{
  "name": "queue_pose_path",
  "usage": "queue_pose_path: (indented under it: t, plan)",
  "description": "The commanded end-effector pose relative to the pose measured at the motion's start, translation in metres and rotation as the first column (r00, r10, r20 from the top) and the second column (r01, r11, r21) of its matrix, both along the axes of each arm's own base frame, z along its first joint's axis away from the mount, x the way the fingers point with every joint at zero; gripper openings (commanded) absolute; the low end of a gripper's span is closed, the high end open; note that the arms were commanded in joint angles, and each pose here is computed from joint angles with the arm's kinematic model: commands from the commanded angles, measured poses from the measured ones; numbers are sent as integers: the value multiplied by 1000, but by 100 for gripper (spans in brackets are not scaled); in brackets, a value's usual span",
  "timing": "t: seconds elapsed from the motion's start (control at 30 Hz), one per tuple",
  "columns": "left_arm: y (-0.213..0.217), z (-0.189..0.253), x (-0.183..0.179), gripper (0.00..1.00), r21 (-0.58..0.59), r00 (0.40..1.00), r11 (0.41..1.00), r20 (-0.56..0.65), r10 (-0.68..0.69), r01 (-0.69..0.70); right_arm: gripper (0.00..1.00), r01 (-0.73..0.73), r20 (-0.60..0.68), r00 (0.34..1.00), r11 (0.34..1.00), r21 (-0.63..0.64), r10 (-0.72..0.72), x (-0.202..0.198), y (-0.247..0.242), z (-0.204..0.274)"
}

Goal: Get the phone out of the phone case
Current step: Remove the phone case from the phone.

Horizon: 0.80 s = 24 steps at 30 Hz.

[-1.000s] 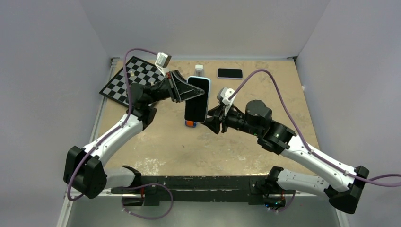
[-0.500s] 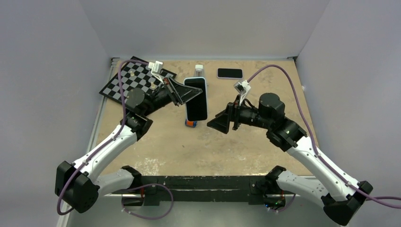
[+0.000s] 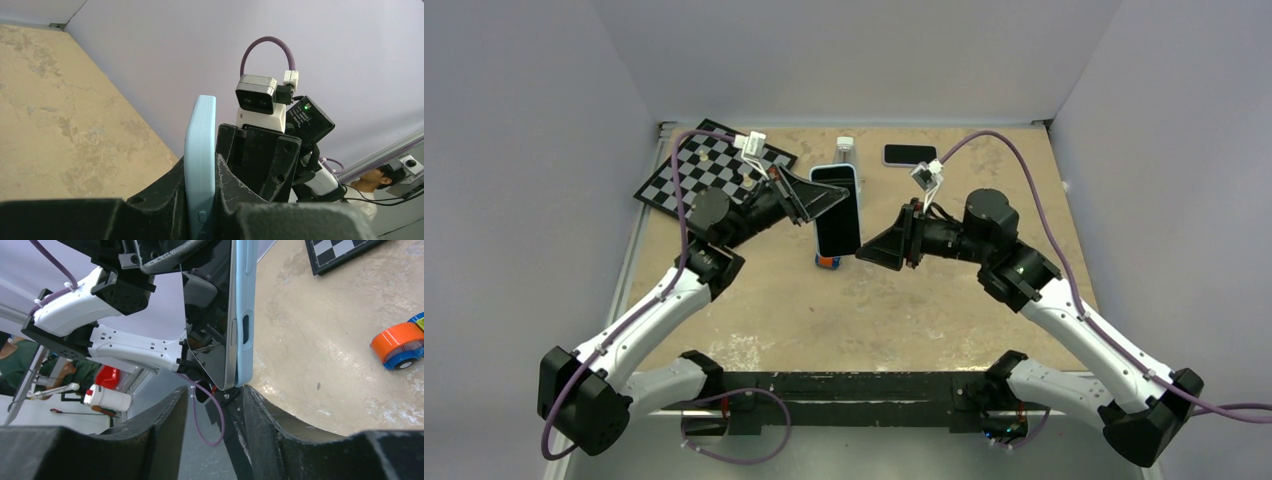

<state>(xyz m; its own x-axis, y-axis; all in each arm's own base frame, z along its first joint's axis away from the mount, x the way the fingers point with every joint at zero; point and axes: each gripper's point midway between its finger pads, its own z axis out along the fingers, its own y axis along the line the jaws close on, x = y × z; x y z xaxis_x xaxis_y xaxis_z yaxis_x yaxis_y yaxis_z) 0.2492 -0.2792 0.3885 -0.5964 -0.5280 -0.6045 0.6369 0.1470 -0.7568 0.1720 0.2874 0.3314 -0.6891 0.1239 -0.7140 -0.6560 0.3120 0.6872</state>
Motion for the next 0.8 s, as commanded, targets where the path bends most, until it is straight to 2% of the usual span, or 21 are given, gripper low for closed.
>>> queue_pose_path:
  t: [0.0, 0.1, 0.33, 0.53, 0.63, 0.77]
  plan:
    - [6, 28, -9, 0, -62, 995, 998, 95, 3, 2, 43, -32, 73, 997, 995, 93, 25, -1, 4, 37]
    - [5, 28, -9, 0, -61, 995, 998, 96, -7, 12, 37, -40, 71, 997, 995, 91, 34, -1, 6, 36]
    - [4, 31, -14, 0, -86, 995, 995, 95, -39, 47, 39, -40, 49, 998, 995, 91, 35, 3, 10, 27]
    - [-1, 34, -17, 0, -162, 993, 981, 54, -102, 109, 39, -37, 30, 999, 996, 86, 34, 9, 15, 20]
    - [-1, 35, -17, 0, -216, 991, 967, 35, -132, 136, 39, -49, 40, 998, 992, 113, 45, 11, 19, 25]
    - [-3, 31, -17, 0, -218, 990, 966, 24, -141, 142, 38, -58, 33, 998, 989, 138, 54, 13, 23, 29]
